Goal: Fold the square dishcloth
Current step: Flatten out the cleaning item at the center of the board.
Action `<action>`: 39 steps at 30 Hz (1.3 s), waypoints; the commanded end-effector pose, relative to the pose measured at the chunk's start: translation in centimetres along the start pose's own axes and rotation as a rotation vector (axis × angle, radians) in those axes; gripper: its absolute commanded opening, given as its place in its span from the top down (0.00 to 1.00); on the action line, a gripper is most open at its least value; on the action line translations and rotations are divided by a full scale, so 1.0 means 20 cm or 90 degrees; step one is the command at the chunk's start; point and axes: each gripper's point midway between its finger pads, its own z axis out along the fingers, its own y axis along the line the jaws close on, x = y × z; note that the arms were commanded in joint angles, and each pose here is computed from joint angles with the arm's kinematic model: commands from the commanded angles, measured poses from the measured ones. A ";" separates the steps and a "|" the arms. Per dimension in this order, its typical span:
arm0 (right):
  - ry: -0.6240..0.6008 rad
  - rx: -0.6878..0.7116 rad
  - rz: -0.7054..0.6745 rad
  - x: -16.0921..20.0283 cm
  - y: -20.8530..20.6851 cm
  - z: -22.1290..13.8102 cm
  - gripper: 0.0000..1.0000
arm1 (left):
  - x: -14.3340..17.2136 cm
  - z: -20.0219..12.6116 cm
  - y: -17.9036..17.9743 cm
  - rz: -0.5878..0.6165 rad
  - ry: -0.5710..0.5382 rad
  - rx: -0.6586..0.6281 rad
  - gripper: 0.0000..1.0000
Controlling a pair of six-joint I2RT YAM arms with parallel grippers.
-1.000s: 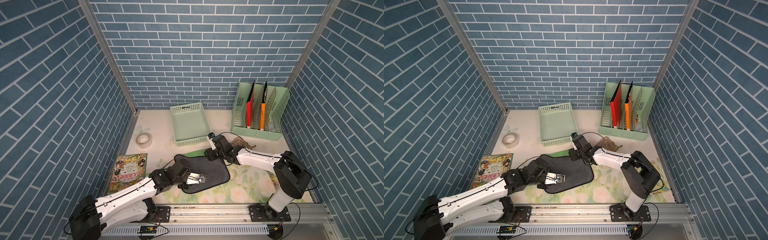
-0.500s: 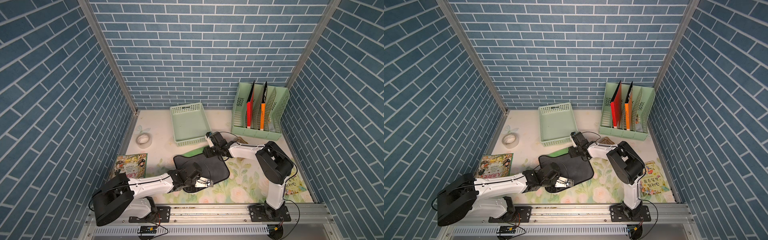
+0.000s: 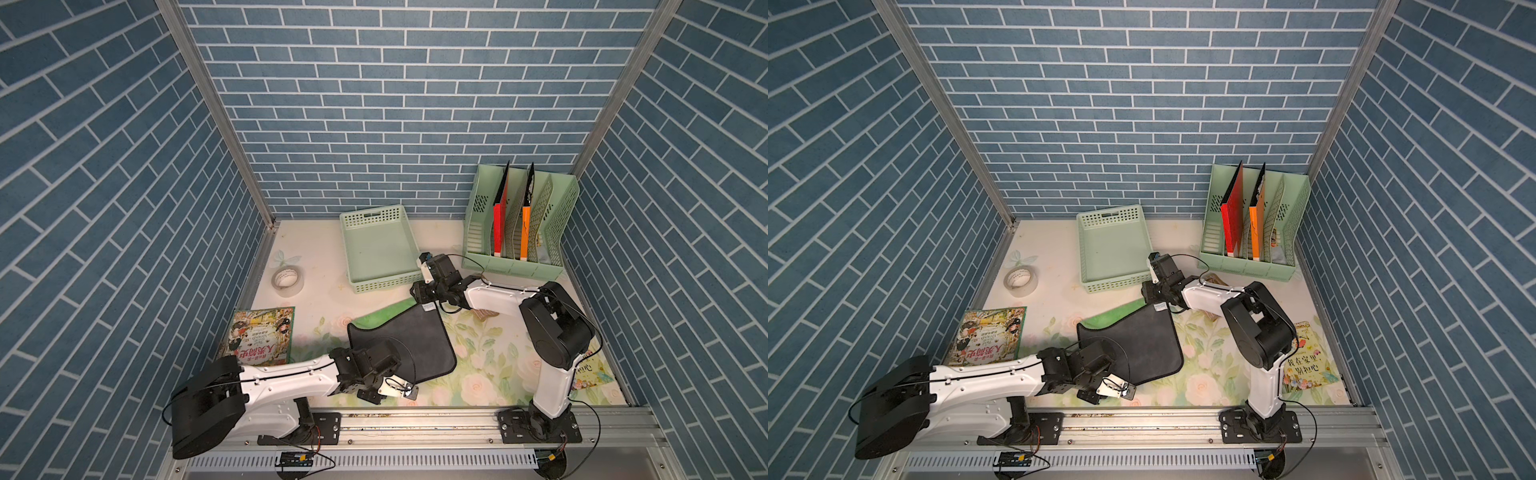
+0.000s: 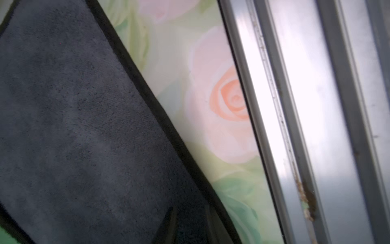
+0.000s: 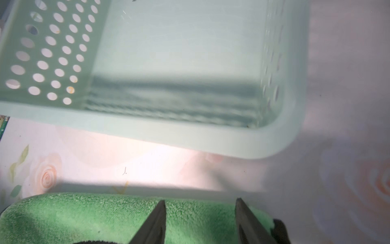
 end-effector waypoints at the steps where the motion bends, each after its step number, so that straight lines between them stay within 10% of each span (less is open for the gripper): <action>1: -0.041 -0.020 -0.010 -0.06 0.07 -0.12 0.46 | -0.01 -0.13 -0.10 0.011 -0.012 0.052 0.72; 13: -0.017 -0.042 -0.047 0.26 0.17 -0.29 0.52 | 0.17 -0.33 0.59 -0.107 -0.038 -0.282 0.69; 24: 0.072 -0.005 -0.040 0.65 0.07 -0.20 0.61 | 0.41 -0.19 0.63 -0.137 0.040 -0.238 0.56; 39: 0.068 0.010 -0.065 0.74 0.11 -0.35 0.64 | 0.53 -0.17 0.81 -0.160 0.094 -0.310 0.87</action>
